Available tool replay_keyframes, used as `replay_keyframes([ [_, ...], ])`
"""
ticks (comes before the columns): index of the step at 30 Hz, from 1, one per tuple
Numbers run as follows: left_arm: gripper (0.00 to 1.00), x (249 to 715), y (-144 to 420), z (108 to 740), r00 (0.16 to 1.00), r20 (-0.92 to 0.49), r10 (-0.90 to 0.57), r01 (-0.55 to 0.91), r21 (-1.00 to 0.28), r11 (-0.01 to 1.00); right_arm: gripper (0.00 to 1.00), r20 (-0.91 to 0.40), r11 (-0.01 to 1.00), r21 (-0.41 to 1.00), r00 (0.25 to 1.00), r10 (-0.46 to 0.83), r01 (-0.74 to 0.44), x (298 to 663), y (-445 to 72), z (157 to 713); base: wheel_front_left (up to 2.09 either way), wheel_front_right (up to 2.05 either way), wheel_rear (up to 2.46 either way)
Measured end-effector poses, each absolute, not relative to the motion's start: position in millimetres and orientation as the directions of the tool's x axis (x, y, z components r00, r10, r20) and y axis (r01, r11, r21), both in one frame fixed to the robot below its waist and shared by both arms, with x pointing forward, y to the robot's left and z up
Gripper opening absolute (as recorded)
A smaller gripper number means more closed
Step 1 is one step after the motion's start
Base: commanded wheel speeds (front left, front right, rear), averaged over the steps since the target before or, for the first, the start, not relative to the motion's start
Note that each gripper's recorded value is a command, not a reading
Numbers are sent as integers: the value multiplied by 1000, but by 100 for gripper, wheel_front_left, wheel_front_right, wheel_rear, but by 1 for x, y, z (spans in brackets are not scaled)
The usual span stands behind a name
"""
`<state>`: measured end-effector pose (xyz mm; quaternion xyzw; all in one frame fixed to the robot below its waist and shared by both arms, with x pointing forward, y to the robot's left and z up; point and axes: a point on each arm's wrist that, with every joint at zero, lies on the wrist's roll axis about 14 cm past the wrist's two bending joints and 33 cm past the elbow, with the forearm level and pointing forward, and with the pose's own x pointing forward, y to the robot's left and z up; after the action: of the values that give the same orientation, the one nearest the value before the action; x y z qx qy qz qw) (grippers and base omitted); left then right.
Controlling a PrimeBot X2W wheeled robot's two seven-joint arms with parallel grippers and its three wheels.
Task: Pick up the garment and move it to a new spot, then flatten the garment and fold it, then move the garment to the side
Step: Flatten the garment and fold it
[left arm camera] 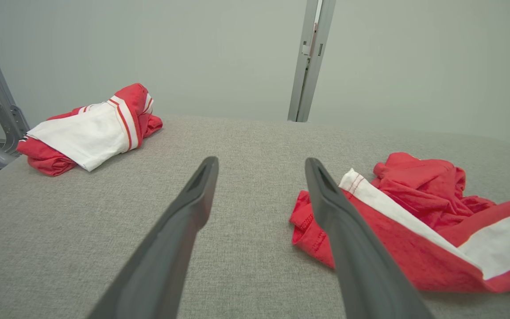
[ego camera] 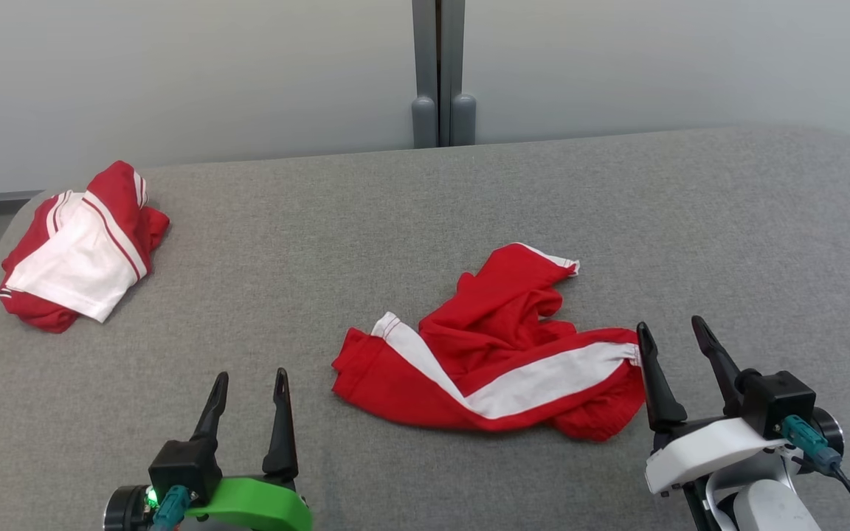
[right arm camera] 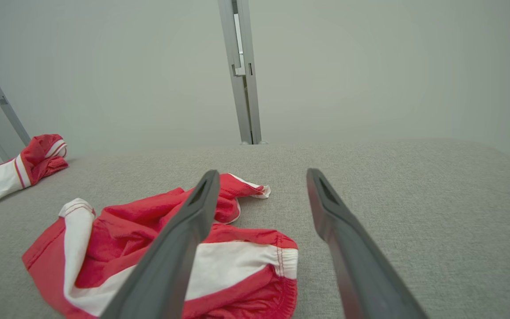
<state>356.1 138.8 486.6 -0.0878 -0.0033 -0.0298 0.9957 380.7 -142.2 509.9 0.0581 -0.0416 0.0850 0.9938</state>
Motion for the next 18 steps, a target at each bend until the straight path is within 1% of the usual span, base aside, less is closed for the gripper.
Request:
replay_keyframes([
  [11,100,354,140,487,998,14,-58,60,-175,983,100,49,979,128,987,153,-158,378,-145,496,0,0,0],
  [14,100,352,140,486,998,10,-58,59,-175,983,100,-7,985,136,994,105,-103,377,-161,480,0,0,0],
  [18,100,351,140,485,998,7,-58,58,-176,983,100,-87,991,108,992,88,-78,377,-169,463,0,0,0],
])
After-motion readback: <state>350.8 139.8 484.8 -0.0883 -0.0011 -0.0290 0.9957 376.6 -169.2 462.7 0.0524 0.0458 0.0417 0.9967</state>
